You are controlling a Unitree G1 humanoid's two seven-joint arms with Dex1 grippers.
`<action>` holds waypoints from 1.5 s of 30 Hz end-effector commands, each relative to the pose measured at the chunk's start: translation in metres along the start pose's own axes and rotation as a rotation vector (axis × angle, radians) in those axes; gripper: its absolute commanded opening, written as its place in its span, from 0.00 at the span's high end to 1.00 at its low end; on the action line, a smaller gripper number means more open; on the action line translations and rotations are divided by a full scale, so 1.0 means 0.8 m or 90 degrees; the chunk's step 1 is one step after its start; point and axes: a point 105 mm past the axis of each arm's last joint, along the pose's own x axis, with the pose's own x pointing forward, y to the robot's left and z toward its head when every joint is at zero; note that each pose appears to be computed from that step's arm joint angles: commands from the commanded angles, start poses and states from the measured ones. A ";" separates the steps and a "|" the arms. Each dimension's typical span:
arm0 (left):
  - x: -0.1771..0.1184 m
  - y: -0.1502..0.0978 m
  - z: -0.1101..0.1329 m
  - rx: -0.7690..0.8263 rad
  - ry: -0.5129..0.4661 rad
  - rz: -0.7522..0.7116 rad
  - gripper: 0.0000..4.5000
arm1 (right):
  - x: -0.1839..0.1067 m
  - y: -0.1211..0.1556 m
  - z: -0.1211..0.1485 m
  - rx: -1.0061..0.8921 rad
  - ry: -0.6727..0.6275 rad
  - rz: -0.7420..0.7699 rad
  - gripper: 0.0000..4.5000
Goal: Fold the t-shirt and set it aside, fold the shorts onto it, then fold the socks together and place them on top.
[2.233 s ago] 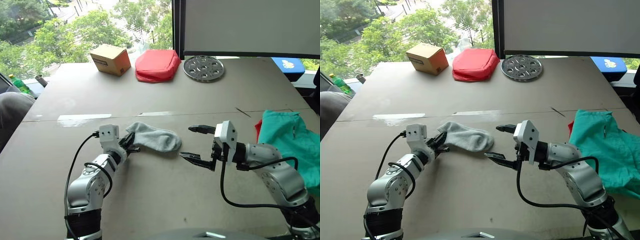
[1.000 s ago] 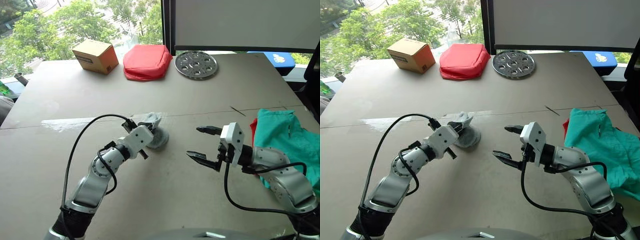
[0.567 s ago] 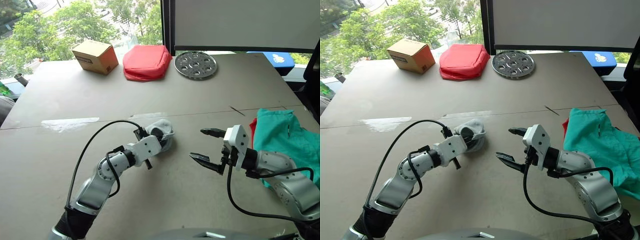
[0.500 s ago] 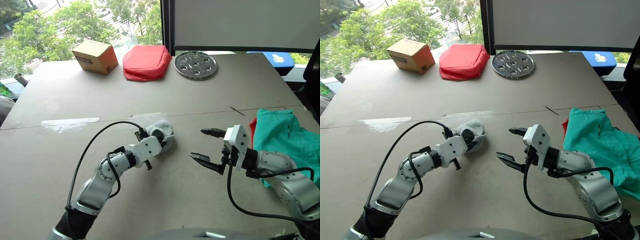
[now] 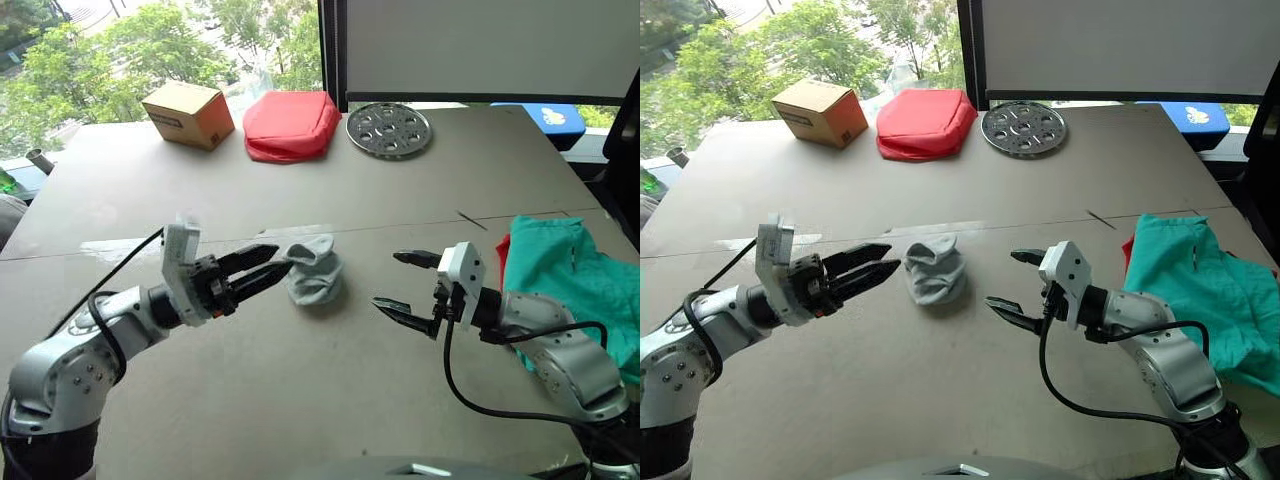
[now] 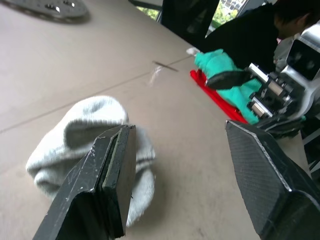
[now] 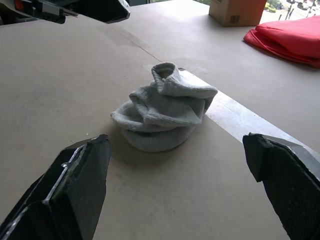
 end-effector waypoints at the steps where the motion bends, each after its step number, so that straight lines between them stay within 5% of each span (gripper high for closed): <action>1: 0.042 0.040 -0.003 -0.045 0.015 0.083 0.32 | 0.000 -0.001 0.017 -0.035 -0.028 0.000 0.00; 7: 0.082 0.049 -0.039 -0.050 0.110 0.040 0.32 | -0.006 0.005 0.019 -0.067 -0.021 -0.010 0.00; 12: 0.059 0.027 -0.072 -0.068 0.186 -0.014 0.32 | -0.011 0.009 0.018 -0.079 -0.010 -0.016 0.00; 18: 0.033 0.040 -0.143 -0.018 0.285 0.024 0.32 | -0.007 0.009 0.012 -0.066 0.000 -0.019 0.00; 22: 0.031 0.050 -0.154 -0.039 0.251 0.047 0.32 | 0.004 0.005 0.007 -0.035 0.009 -0.015 0.00; 26: 0.026 0.035 -0.101 -0.042 0.117 0.007 0.32 | 0.026 -0.009 -0.005 0.056 0.035 -0.012 0.00; 30: -0.017 0.008 -0.069 -0.026 0.066 -0.016 0.32 | 0.058 -0.024 -0.003 0.092 0.040 -0.015 0.00; 34: -0.072 -0.025 -0.070 -0.005 0.097 -0.023 0.18 | 0.102 -0.031 0.005 0.154 0.049 0.007 0.00; 36: -0.094 -0.034 -0.082 0.015 0.130 -0.006 0.01 | 0.126 -0.030 0.011 0.177 0.053 0.022 0.00; 45: -0.131 -0.040 -0.106 0.018 0.135 0.073 0.01 | 0.198 -0.012 -0.024 0.157 0.167 0.078 0.00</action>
